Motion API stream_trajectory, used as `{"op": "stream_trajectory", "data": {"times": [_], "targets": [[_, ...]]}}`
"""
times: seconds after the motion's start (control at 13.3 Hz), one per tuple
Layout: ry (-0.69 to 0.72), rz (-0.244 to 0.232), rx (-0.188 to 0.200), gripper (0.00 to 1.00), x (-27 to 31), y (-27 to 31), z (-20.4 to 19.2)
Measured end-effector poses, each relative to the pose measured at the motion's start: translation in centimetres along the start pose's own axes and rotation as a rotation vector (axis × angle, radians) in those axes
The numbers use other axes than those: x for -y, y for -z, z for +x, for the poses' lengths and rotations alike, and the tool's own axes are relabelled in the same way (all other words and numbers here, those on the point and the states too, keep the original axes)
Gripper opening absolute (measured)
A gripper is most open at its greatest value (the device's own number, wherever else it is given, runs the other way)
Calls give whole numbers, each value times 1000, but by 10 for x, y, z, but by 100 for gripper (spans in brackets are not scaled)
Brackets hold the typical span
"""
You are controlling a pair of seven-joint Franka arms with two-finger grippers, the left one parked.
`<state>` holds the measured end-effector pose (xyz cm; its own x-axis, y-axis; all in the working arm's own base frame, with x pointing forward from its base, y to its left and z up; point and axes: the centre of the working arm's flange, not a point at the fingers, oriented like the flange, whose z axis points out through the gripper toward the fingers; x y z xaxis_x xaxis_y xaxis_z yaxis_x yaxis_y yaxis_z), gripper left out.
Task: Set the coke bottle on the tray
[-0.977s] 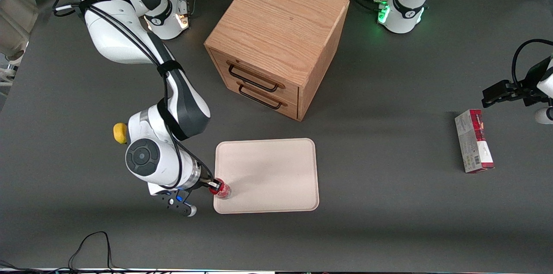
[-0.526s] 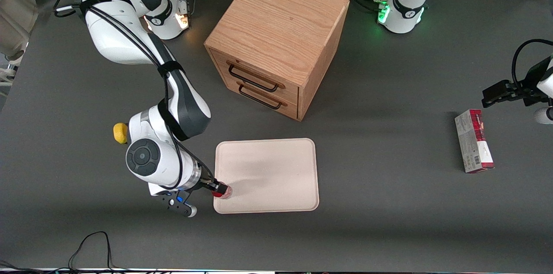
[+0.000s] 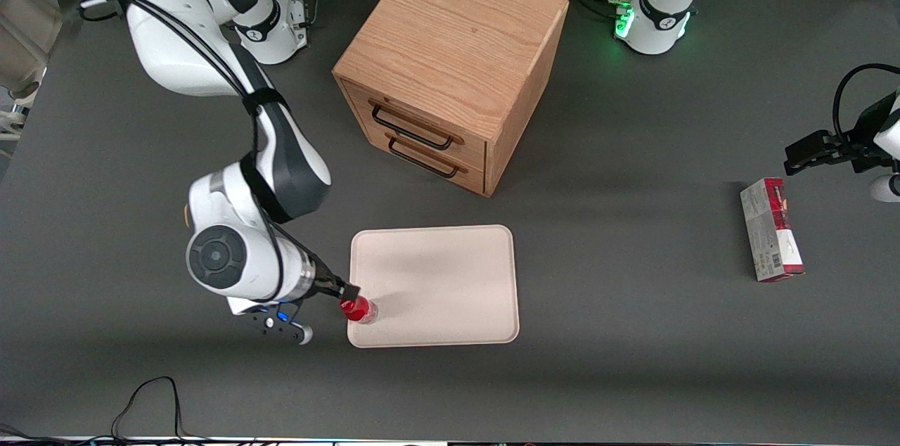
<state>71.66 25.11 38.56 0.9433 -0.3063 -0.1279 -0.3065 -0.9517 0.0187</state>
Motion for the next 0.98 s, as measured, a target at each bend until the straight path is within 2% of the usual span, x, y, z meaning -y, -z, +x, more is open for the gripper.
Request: {"op": "stream_trajectory", "data": {"times": [0.08, 0.23, 0.45, 0.75, 0.98], "targets": [[52, -11, 24, 100, -22, 22, 0], [155, 2, 53, 100, -80, 67, -1], [283, -2, 84, 100, -153, 105, -33], [426, -9, 37, 100, -204, 119, -106], [456, 11, 2, 100, -248, 137, -151]]}}
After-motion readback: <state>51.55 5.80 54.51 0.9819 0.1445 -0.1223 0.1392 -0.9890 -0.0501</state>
